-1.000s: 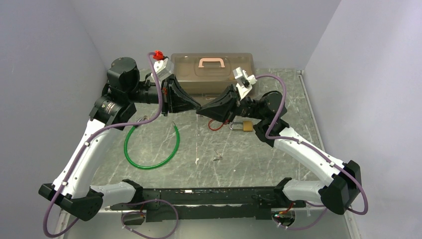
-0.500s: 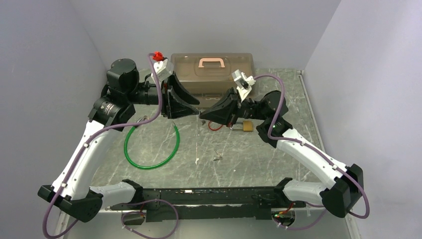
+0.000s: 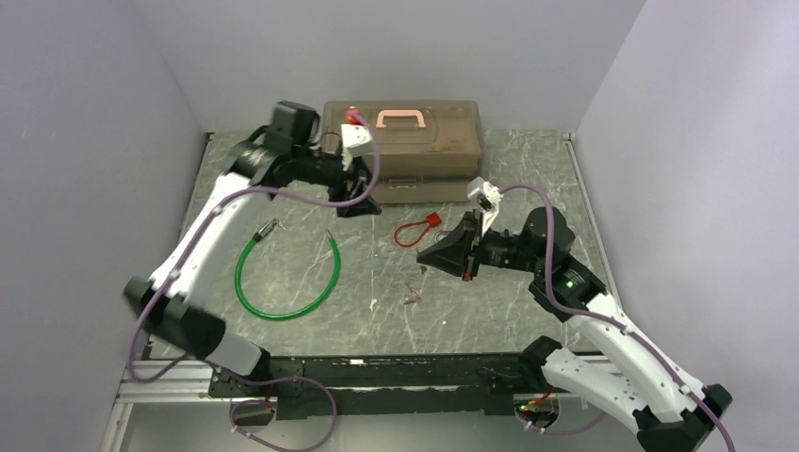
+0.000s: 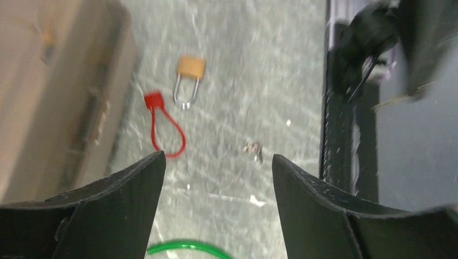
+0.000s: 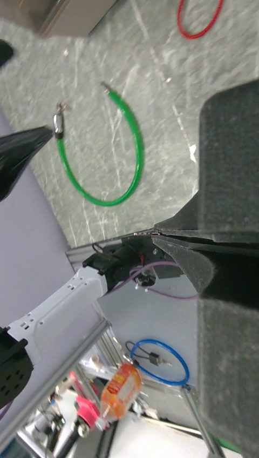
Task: Unlock with the key
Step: Move the lock to the center of the board.
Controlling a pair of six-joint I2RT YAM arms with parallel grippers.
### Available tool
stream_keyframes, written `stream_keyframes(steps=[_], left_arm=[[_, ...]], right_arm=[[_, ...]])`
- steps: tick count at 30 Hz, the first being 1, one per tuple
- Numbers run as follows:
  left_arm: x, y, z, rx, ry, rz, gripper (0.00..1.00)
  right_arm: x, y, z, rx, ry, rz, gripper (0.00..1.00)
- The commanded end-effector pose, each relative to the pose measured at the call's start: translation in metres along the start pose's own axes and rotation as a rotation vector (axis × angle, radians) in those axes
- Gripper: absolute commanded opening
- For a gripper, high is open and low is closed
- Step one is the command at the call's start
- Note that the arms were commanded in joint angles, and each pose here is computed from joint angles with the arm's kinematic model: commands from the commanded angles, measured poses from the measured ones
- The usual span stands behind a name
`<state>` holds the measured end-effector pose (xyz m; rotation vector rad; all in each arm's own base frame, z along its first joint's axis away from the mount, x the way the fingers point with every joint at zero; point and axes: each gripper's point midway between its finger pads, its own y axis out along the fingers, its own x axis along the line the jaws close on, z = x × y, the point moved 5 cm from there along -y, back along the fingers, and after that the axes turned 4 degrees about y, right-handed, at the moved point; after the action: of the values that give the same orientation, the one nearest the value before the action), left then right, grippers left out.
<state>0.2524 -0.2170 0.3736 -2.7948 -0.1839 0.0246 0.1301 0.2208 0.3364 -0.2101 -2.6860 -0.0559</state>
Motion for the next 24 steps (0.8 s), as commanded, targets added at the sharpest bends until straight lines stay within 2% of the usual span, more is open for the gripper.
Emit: stream_keyframes(steps=[1,4,8,12,16,20,24], left_arm=[[0.031,0.035,0.078,0.278,-0.016,0.085,0.78],[0.043,0.073,0.107,0.350,-0.039,0.140,0.78],[0.052,0.126,0.143,0.437,-0.009,0.104,0.84],[0.061,0.164,0.174,0.497,0.026,0.062,0.84],[0.078,0.181,0.197,0.542,0.071,0.009,0.75],[0.087,0.190,0.215,0.584,0.084,-0.023,0.54],[0.085,0.195,0.234,0.600,0.154,-0.003,0.55]], right_arm=[[-0.013,-0.023,0.010,-0.005,0.023,0.219,0.00],[-0.013,-0.035,0.008,-0.025,0.009,0.296,0.00],[-0.012,-0.049,0.001,-0.086,-0.020,0.375,0.00],[-0.009,-0.059,-0.006,-0.139,-0.060,0.417,0.00],[-0.009,-0.063,-0.010,-0.166,-0.083,0.438,0.00],[-0.005,-0.066,-0.017,-0.201,-0.110,0.441,0.00],[-0.002,-0.067,-0.021,-0.223,-0.127,0.429,0.00]])
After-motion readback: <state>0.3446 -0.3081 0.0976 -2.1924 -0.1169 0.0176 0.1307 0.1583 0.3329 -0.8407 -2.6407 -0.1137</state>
